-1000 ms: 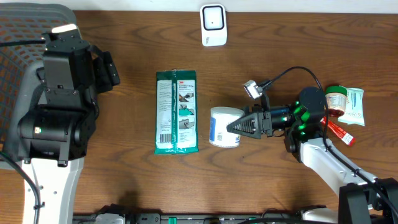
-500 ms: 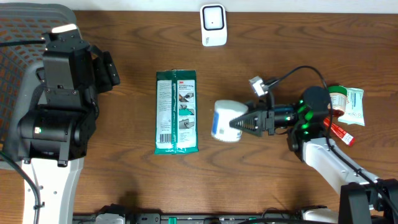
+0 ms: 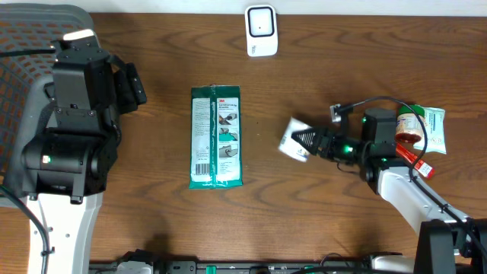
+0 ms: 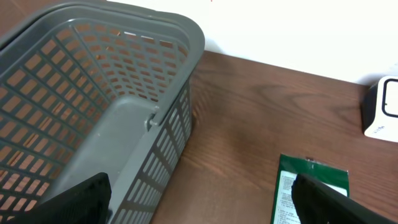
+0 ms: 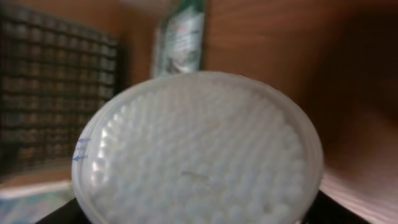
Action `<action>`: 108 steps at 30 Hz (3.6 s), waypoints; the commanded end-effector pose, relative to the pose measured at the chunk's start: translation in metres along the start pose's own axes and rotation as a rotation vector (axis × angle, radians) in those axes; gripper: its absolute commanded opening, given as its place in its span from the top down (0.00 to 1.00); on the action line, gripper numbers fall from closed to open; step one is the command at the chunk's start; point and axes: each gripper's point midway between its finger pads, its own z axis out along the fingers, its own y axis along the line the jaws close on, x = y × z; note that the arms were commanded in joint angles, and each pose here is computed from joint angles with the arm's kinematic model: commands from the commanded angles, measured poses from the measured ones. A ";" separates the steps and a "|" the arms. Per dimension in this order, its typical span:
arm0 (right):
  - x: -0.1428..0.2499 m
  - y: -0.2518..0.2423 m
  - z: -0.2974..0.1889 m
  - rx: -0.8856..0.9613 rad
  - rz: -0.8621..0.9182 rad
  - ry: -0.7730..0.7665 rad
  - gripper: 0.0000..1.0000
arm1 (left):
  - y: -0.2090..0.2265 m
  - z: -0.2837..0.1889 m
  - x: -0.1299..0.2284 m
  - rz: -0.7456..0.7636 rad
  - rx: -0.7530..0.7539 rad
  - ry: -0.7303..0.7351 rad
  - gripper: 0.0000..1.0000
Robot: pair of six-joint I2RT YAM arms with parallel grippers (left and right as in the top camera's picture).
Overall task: Scan the item barcode
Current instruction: 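Carry the tub up to the white scanner with the right gripper, then carry the white tub right and set it down near the right edge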
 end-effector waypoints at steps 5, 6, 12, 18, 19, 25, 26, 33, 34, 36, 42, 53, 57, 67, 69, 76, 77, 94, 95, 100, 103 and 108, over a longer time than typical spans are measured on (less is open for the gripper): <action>-0.056 0.025 -0.048 0.396 -0.312 0.048 0.99 | 0.003 -0.001 -0.003 -0.013 -0.014 -0.009 0.08; -0.063 0.035 -0.059 0.460 -0.340 0.050 0.99 | 0.003 -0.001 -0.003 -0.013 -0.014 -0.009 0.08; -0.100 0.090 -0.126 0.851 -0.474 -0.003 0.99 | 0.003 -0.001 -0.003 -0.013 -0.014 -0.009 0.08; -0.139 0.127 -0.126 1.060 -0.616 -0.094 0.99 | 0.003 -0.001 -0.003 -0.013 -0.014 -0.009 0.08; -0.146 0.129 -0.122 1.111 -0.640 -0.111 0.99 | 0.003 -0.001 -0.003 -0.013 -0.014 -0.009 0.08; -0.190 0.145 -0.070 1.432 -0.923 -0.175 0.99 | 0.003 -0.001 -0.003 -0.013 -0.014 -0.009 0.08; -0.196 0.150 -0.058 1.479 -0.984 -0.188 0.99 | 0.003 -0.001 -0.003 -0.013 -0.014 -0.009 0.08; -0.235 0.198 0.027 1.815 -1.420 -0.214 0.99 | 0.003 -0.001 -0.003 -0.013 -0.014 -0.009 0.08; -0.240 0.202 0.040 1.840 -1.481 -0.195 0.99 | 0.003 -0.001 -0.003 -0.013 -0.014 -0.009 0.08; -0.250 0.207 0.058 1.883 -1.547 -0.213 0.99 | 0.003 -0.001 -0.003 -0.013 -0.014 -0.009 0.08; -0.268 0.182 0.101 1.954 -1.708 -0.196 0.99 | 0.003 -0.001 -0.003 -0.013 -0.014 -0.009 0.08; -0.281 0.106 0.154 1.850 -1.787 -0.158 0.99 | 0.003 -0.001 -0.003 -0.013 -0.014 -0.009 0.08; -0.283 0.098 0.166 1.755 -1.788 -0.217 0.99 | 0.003 -0.001 -0.003 -0.013 -0.014 -0.009 0.08; -0.278 0.081 0.187 1.626 -1.844 -0.146 0.99 | 0.003 -0.001 -0.003 -0.013 -0.014 -0.009 0.08; -0.278 0.083 0.187 1.620 -1.830 -0.177 0.99 | 0.003 -0.001 -0.003 -0.013 -0.014 -0.009 0.08; -0.284 0.092 0.184 1.605 -1.819 -0.255 0.99 | 0.003 -0.001 -0.003 -0.013 -0.014 -0.009 0.08; -0.285 0.092 0.184 1.605 -1.819 -0.255 0.99 | 0.003 -0.001 -0.003 -0.013 -0.014 -0.009 0.08; -0.290 0.099 0.178 1.543 -1.696 -0.412 0.99 | 0.003 -0.001 -0.003 -0.013 -0.014 -0.009 0.08; -0.292 0.103 0.175 1.543 -1.686 -0.433 0.99 | 0.003 -0.001 -0.003 -0.013 -0.014 -0.009 0.08; -0.299 0.136 0.146 1.552 -1.616 -0.523 0.99 | 0.003 -0.001 -0.003 -0.013 -0.014 -0.009 0.08; -0.301 0.159 0.124 1.531 -1.580 -0.537 0.99 | 0.003 -0.001 -0.003 -0.013 -0.014 -0.009 0.08; -0.291 0.189 0.074 1.402 -1.414 -0.518 0.99 | 0.003 -0.001 -0.003 -0.013 -0.014 -0.009 0.08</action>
